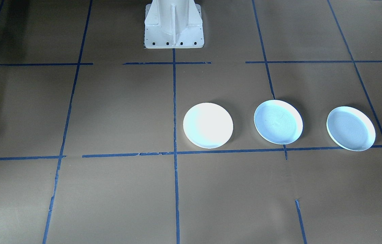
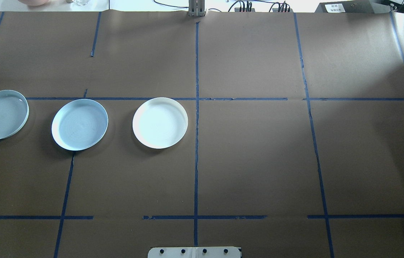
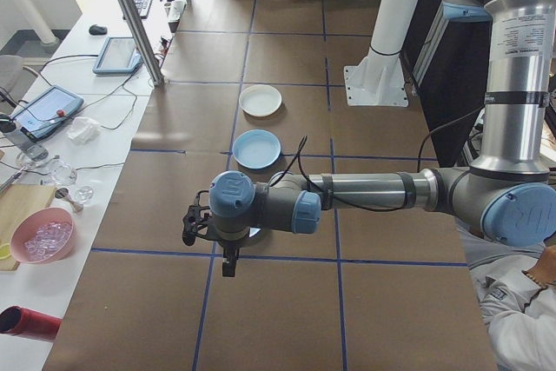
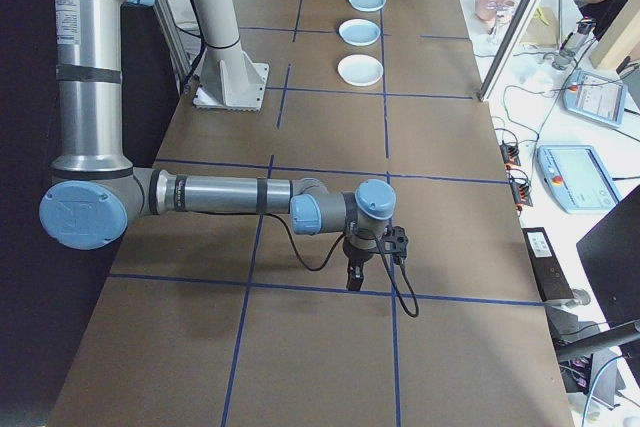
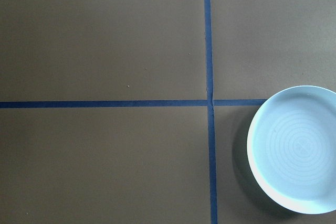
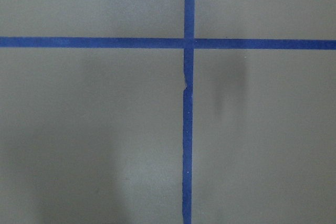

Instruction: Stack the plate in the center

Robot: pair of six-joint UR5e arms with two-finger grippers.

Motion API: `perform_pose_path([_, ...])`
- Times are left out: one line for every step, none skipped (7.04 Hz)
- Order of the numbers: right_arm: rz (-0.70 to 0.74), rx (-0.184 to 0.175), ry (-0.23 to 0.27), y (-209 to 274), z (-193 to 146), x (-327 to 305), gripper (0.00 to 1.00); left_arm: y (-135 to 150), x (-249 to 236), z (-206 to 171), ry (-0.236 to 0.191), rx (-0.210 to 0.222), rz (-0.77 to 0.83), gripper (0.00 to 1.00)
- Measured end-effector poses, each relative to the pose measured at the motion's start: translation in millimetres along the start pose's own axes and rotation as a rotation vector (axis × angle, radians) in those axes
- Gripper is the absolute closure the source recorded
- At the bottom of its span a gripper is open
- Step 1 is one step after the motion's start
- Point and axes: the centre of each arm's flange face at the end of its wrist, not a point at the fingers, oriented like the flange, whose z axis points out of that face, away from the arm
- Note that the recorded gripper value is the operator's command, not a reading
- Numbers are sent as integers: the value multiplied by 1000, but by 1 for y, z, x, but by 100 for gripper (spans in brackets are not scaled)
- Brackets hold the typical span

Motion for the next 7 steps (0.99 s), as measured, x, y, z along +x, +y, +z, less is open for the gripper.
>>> perform_pose_path([0,0,0,0,0,0,0,2,-4,5,0,-8,-8,0])
perform_pose_path([0,0,0,0,0,0,0,5,-17,18,0,-16,-20,1])
perform_pose_path([0,0,0,0,0,0,0,6,-27,36,2,1,-35,1])
perform_pose_path([0,0,0,0,0,0,0,6,-19,66,12,13,-53,1])
perform_pose_path([1,-1,0,0,0,0,0,7,10,105,31,0,-58,1])
perform_pose_path([0,-1,0,0,0,0,0,5,38,132,50,-17,-59,1])
perform_pose_path([0,0,0,0,0,0,0,1,63,150,63,-38,-42,1])
